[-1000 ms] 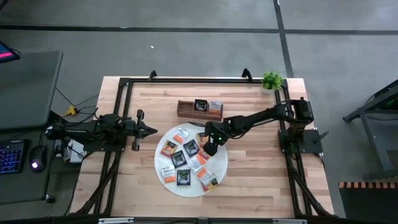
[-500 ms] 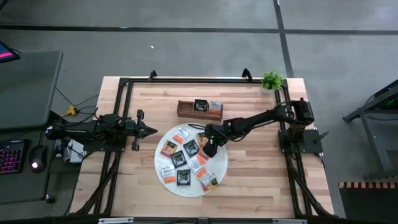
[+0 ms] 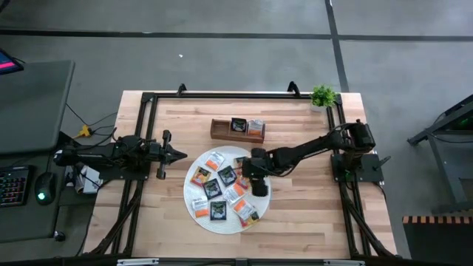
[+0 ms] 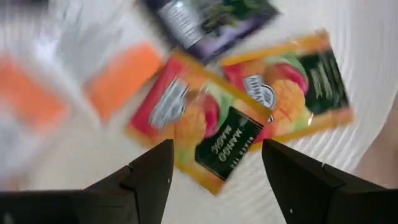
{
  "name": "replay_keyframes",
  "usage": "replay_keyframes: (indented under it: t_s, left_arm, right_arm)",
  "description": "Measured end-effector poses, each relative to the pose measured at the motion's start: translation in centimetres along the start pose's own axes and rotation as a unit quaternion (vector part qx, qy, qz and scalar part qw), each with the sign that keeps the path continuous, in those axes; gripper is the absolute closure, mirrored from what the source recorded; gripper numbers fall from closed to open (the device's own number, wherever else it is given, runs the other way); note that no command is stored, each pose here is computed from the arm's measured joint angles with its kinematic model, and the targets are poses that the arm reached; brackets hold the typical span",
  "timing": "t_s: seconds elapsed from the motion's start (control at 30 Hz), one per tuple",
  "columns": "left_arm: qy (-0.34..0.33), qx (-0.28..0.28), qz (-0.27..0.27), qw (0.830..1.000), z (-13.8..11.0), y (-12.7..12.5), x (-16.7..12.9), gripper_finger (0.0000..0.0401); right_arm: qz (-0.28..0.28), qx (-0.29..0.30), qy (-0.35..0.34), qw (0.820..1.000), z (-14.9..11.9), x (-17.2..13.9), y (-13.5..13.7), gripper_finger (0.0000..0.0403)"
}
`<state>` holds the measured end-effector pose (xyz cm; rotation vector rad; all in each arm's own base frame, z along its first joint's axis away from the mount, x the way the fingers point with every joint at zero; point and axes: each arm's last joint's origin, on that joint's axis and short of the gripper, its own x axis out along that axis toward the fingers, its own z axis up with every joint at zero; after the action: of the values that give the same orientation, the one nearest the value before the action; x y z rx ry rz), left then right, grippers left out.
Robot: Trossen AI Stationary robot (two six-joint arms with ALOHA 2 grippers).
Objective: Pick & Place Tea
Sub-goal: Put the yellow tea bag into the left section of the wooden organizer
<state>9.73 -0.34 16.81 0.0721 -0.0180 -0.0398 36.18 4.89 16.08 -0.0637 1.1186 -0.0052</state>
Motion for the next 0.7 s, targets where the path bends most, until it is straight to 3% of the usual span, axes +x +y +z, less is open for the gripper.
replay_keyframes:
  t_s: [0.1, 0.27, 0.5, 0.7]
  left_arm:
    - [0.000, 0.000, 0.000, 1.000, 0.00, 0.00, 0.00, 0.0401]
    - [0.000, 0.000, 0.000, 1.000, 0.00, 0.00, 0.00, 0.0401]
    - [0.000, 0.000, 0.000, 1.000, 0.00, 0.00, 0.00, 0.0401]
    - [0.000, 0.000, 0.000, 1.000, 0.00, 0.00, 0.00, 0.0401]
  right_arm:
    - [-0.007, -0.136, 0.005, 0.991, 0.31, -0.41, 0.38, 0.0162]
    - [0.012, -0.254, 0.001, 0.967, 0.47, -0.52, 0.39, 0.0162]
    - [0.027, -0.259, -0.012, 0.965, 0.69, -0.49, 0.15, 0.0161]
    - [-0.007, -0.267, -0.018, 0.964, 0.90, -0.53, 0.34, 0.0162]
